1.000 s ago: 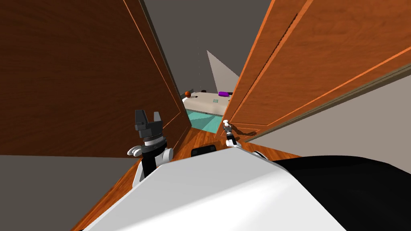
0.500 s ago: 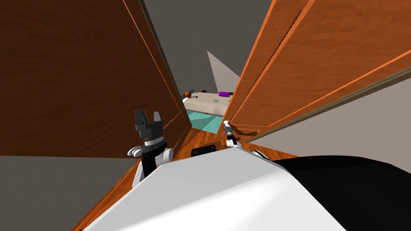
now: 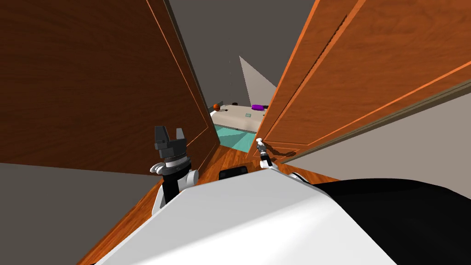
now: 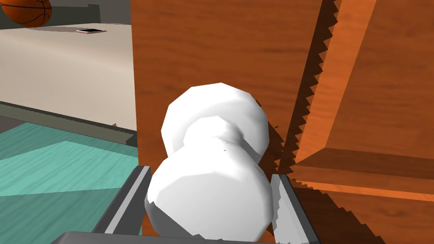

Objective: Pull the door open

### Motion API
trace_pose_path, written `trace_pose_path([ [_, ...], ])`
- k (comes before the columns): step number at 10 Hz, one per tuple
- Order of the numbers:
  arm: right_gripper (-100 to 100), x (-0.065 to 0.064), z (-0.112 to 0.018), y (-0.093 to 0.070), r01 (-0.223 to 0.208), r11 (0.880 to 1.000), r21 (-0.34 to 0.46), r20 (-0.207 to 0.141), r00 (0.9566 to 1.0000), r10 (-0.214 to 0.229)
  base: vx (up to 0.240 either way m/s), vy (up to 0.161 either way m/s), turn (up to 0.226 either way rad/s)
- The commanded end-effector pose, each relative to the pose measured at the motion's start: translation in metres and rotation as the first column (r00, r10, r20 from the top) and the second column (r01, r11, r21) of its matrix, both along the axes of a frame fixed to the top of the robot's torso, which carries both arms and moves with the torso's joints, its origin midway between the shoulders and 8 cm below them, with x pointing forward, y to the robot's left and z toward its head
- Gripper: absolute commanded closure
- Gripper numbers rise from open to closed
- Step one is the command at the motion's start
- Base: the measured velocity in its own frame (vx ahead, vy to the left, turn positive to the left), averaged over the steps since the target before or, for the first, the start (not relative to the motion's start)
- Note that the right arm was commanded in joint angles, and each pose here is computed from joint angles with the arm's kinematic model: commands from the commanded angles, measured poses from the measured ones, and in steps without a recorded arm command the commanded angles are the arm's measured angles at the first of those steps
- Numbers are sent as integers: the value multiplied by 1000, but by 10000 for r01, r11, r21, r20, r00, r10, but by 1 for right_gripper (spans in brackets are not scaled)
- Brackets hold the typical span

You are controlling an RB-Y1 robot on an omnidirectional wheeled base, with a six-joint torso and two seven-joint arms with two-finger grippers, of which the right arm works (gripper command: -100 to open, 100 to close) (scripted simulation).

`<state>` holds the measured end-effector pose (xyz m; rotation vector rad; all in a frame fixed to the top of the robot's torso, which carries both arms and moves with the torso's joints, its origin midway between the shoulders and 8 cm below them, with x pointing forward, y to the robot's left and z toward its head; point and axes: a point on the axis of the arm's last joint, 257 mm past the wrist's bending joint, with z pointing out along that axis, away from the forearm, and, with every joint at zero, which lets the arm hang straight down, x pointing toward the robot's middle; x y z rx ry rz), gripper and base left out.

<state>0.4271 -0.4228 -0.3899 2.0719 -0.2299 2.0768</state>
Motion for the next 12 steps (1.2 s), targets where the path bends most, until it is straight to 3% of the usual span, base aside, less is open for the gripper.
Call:
trace_pose_path([
  [1, 100, -5, -3, 3, -193, 9998, 66, -38, 9998, 193, -178, -10, 103],
  [7, 100, -16, -2, 10, -1073, 9938, 278, 15, 9942, 1073, -204, -33, 101],
  [8, 100, -15, -4, 8, -958, 9951, 235, -54, 9954, 960, -94, -18, 29],
  [12, 100, -30, -3, 14, -1692, 9852, 258, -9, 9856, 1693, -212, -45, 107],
])
